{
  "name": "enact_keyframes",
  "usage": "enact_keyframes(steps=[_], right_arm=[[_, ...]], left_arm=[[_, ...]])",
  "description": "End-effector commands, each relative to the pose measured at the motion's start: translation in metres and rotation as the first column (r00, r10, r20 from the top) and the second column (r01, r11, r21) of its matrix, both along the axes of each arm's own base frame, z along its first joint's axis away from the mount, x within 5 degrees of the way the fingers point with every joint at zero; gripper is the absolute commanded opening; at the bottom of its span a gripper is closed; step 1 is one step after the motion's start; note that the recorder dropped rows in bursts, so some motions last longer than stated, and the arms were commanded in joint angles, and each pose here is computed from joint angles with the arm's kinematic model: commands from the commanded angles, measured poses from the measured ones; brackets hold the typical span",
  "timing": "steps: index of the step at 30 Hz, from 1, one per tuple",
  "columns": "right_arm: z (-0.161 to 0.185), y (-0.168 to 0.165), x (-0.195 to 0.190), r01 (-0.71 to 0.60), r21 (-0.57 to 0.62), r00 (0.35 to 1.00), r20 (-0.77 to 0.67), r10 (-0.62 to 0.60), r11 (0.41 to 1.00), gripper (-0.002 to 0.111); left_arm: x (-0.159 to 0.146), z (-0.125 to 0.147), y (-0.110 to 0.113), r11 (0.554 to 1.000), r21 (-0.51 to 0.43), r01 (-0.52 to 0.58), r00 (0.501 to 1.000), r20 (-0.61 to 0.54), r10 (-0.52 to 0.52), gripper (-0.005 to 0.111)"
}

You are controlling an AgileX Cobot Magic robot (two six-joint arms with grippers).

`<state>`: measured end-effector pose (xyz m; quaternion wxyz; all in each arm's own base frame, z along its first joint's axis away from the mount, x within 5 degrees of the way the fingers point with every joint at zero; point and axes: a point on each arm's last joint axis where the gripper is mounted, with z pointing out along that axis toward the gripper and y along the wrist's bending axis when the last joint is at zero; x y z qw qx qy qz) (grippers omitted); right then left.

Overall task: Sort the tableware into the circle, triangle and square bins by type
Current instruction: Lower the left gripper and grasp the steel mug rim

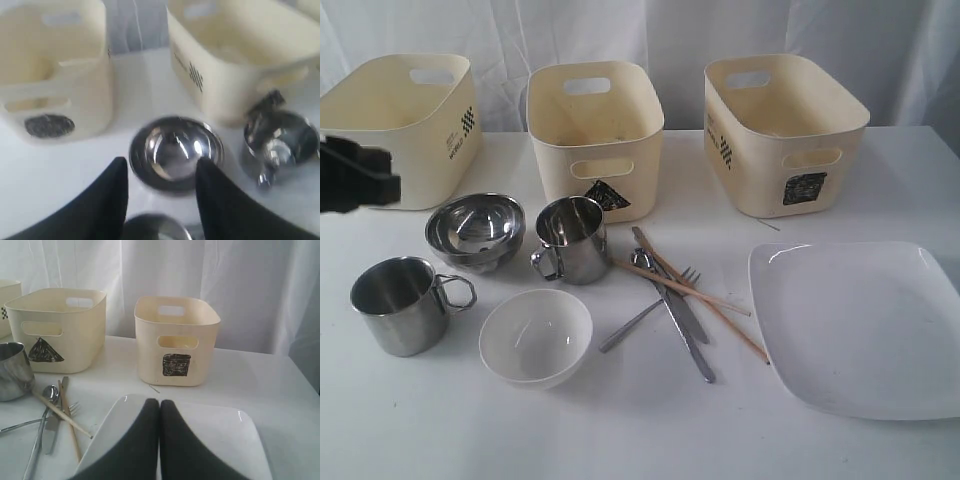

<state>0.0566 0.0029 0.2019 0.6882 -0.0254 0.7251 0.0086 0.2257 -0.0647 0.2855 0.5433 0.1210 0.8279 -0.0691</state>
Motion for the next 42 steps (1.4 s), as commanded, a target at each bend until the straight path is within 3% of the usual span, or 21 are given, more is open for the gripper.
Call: enact_keyframes(steps=[1,7,15,20,23,28,42], right_arm=[[-0.001,-0.001,0.0,0.01,-0.002,1.0,0.008,-0.01,1.0,0.0],[-0.001,-0.001,0.0,0.01,-0.002,1.0,0.008,-0.01,1.0,0.0],[-0.001,-0.001,0.0,0.01,-0.002,1.0,0.008,-0.01,1.0,0.0],[-0.001,-0.001,0.0,0.01,-0.002,1.0,0.008,-0.01,1.0,0.0],[-0.001,-0.001,0.0,0.01,-0.002,1.0,0.008,-0.01,1.0,0.0],[-0.001,-0.001,0.0,0.01,-0.002,1.0,0.008,-0.01,1.0,0.0],[-0.001,-0.001,0.0,0.01,-0.002,1.0,0.008,-0.01,1.0,0.0]], left_arm=[[-0.014,-0.009,-0.009,0.997,0.074,0.038,0.972,-0.235,-0.019,0.049],[-0.012,-0.01,0.005,0.994,0.088,-0.071,0.917,-0.387,0.099,0.049],[0.006,-0.022,-0.001,0.992,0.072,-0.103,0.873,-0.471,0.125,0.058],[0.017,-0.037,0.013,0.977,0.072,-0.2,0.825,-0.526,0.208,0.063],[0.021,-0.038,0.021,0.969,0.063,-0.24,0.82,-0.522,0.237,0.064],[0.024,-0.043,0.021,0.971,0.077,-0.228,0.818,-0.525,0.234,0.063],[0.061,-0.092,0.023,0.972,0.145,-0.183,0.798,-0.555,0.233,0.063]])
